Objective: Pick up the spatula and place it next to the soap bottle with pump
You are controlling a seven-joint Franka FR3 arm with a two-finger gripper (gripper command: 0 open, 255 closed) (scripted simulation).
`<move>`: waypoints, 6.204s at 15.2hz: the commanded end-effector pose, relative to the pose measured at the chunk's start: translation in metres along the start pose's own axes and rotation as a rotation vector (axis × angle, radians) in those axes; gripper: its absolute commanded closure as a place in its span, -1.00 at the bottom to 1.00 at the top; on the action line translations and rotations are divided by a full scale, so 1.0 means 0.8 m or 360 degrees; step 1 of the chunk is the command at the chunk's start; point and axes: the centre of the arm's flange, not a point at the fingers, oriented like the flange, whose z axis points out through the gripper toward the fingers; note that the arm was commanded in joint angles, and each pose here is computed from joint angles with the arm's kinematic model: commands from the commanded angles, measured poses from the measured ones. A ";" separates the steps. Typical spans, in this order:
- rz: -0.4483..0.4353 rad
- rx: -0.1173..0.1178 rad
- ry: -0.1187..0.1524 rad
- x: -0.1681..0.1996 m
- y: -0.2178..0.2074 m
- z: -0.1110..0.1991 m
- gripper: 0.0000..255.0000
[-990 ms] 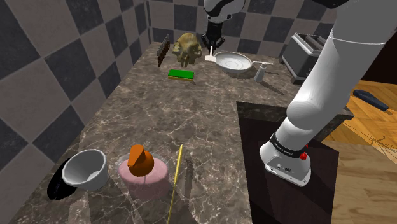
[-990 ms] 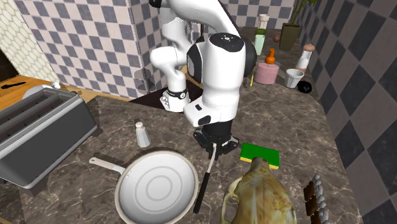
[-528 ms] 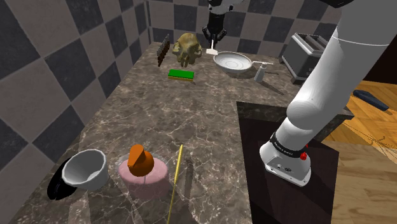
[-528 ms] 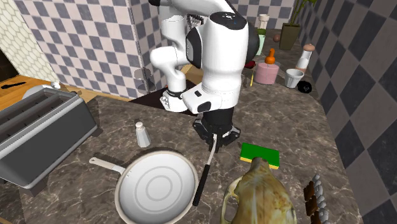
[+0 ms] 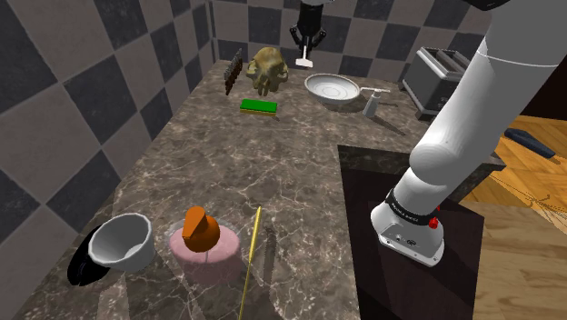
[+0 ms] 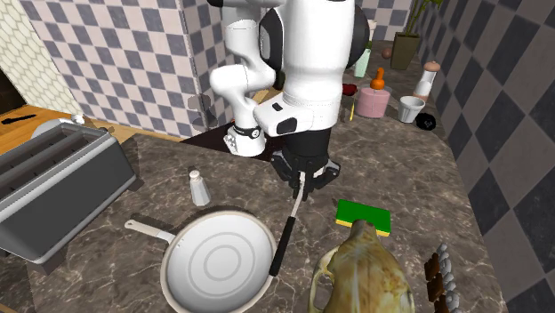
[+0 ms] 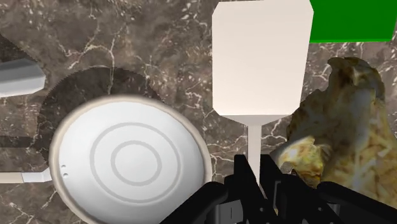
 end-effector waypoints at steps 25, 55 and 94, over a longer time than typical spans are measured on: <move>0.0000 0.0000 -0.0001 -0.158 -0.017 -0.114 1.00; 0.0000 0.0000 -0.0001 -0.649 -0.072 -0.145 1.00; 0.0000 0.0000 -0.0001 -0.701 -0.077 0.090 1.00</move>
